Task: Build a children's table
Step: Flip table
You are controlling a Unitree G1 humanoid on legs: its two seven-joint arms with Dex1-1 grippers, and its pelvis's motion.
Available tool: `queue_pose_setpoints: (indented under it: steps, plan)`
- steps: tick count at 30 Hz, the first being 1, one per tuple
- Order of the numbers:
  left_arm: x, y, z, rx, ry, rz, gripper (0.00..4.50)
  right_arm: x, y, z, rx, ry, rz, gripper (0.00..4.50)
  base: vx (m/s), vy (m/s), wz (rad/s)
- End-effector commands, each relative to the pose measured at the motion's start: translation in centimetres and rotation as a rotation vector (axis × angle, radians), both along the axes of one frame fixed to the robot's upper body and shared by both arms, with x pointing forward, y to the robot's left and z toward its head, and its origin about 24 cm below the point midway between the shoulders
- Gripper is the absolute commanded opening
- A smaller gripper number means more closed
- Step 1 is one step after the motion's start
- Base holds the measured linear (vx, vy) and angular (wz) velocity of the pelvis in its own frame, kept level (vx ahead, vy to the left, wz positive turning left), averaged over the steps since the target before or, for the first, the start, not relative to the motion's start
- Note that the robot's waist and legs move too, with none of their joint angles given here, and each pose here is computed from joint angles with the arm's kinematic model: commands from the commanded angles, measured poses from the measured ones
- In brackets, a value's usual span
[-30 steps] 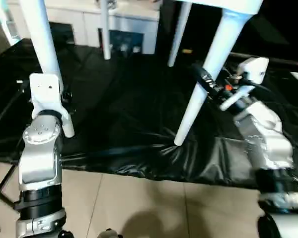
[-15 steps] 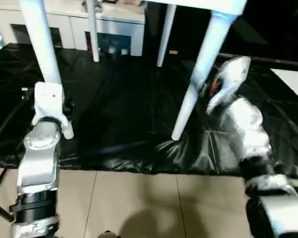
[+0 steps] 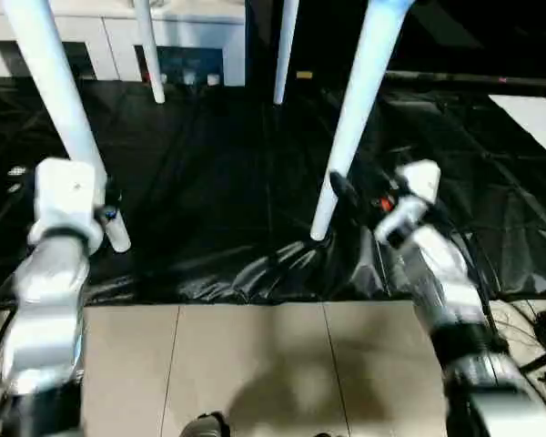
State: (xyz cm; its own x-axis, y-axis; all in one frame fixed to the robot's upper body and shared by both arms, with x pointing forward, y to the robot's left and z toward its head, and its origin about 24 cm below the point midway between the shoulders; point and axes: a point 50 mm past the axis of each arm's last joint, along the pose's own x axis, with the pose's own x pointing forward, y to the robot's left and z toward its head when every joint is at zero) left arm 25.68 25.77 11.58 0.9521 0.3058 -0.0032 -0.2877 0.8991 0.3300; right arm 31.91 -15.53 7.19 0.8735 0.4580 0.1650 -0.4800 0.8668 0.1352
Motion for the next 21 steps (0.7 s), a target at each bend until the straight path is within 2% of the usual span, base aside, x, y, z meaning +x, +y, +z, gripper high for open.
queue_pose_setpoints:
  steps: [1,4,5,7,9,10,12,15,16,19,21]
  plan:
    - [-0.7,0.0,0.3,-0.039,-0.05,0.003,3.88,-0.6,0.2,0.5,0.005,-0.014,-0.017,3.93,0.0,0.0,0.0]
    - [-2.4,-0.1,-0.3,-0.092,-0.061,-0.016,3.88,-2.5,-0.2,-0.1,0.027,0.016,-0.075,3.93,0.0,0.0,0.0]
    - [-3.6,-0.6,-0.6,-0.092,-0.054,-0.043,3.88,-3.8,-0.5,-0.5,0.009,0.04,-0.117,3.93,0.0,0.0,0.0]
    - [-4.2,-1.1,-0.7,-0.091,-0.056,-0.062,3.88,-4.5,-0.6,-0.9,-0.019,0.075,-0.133,3.93,0.0,0.0,0.0]
    - [-4.6,-2.3,-1.0,-0.1,-0.051,-0.094,3.88,-5.1,-0.4,-1.5,-0.07,0.132,-0.119,3.93,-0.052,0.013,-0.01]
    - [-4.9,-2.8,-1.4,-0.134,-0.034,-0.094,3.88,-5.4,-0.1,-1.9,-0.095,0.19,-0.119,3.93,-0.106,0.006,0.01]
    - [-5.3,-3.8,-2.2,-0.2,-0.014,-0.106,3.88,-5.9,0.4,-2.0,-0.151,0.253,-0.138,3.93,-0.109,-0.032,0.15]
    - [-5.6,-4.2,-2.2,-0.209,-0.049,-0.118,3.88,-6.3,0.9,-1.5,-0.204,0.219,-0.143,3.93,0.05,-0.077,0.02]
    - [-5.6,-4.3,-2.2,-0.211,-0.05,-0.117,3.88,-6.3,1.0,-1.5,-0.206,0.219,-0.141,3.93,-0.042,0.062,-0.03]
    - [-5.6,-4.6,-2.7,-0.234,-0.025,-0.118,3.88,-6.8,1.2,-1.4,-0.127,0.248,-0.122,3.93,-0.095,0.051,0.1]
    - [-5.4,-4.6,-2.8,-0.25,-0.027,-0.106,3.88,-6.9,1.1,-1.3,-0.122,0.251,-0.121,3.93,-0.056,0.059,-0.08]
